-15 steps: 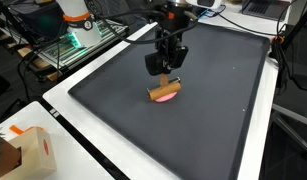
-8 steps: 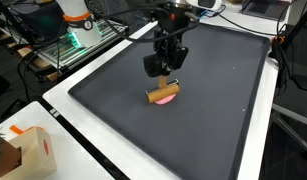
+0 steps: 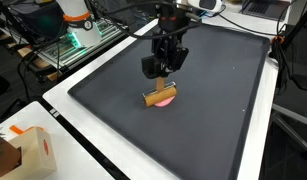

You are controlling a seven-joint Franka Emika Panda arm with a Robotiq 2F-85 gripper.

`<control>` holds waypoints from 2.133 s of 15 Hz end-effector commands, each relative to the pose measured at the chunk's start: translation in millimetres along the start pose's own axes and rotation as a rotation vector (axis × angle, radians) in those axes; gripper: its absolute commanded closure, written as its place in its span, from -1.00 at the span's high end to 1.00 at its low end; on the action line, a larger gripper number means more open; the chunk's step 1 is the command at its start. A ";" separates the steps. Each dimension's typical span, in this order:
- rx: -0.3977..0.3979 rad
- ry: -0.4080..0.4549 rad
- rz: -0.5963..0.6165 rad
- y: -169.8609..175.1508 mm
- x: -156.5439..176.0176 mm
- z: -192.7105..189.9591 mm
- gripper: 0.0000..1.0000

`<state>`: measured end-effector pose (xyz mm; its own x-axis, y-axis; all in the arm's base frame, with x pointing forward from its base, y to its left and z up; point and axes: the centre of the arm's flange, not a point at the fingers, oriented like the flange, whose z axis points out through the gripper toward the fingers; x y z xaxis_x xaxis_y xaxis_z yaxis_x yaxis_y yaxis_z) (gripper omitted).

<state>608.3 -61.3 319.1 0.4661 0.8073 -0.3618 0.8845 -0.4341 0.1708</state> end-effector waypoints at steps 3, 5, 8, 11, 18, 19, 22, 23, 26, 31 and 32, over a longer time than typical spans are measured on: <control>0.022 -0.107 0.021 3.7 -26.7 28.8 -0.51; 0.041 -0.108 0.032 4.1 -32.6 34.8 -0.51; 0.064 -0.106 0.063 4.4 -40.9 43.3 -0.51; 0.071 -0.122 0.084 1.9 -48.0 47.6 -0.51; 0.102 -0.110 0.146 -0.7 -67.8 55.1 -0.51; 0.116 -0.107 0.165 -3.0 -70.3 55.5 -0.51; 0.146 -0.101 0.247 -7.5 -78.7 55.1 -0.51; 0.156 -0.097 0.274 -9.3 -81.7 56.0 -0.51; 0.176 -0.093 0.343 -13.5 -92.6 62.8 -0.51; 0.185 -0.112 0.398 -16.6 -105.7 64.0 -0.51; 0.188 -0.121 0.397 -17.9 -106.5 64.4 -0.51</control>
<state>571.9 -147.1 316.6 0.7609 0.5630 -0.3225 0.6350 -0.7485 0.1913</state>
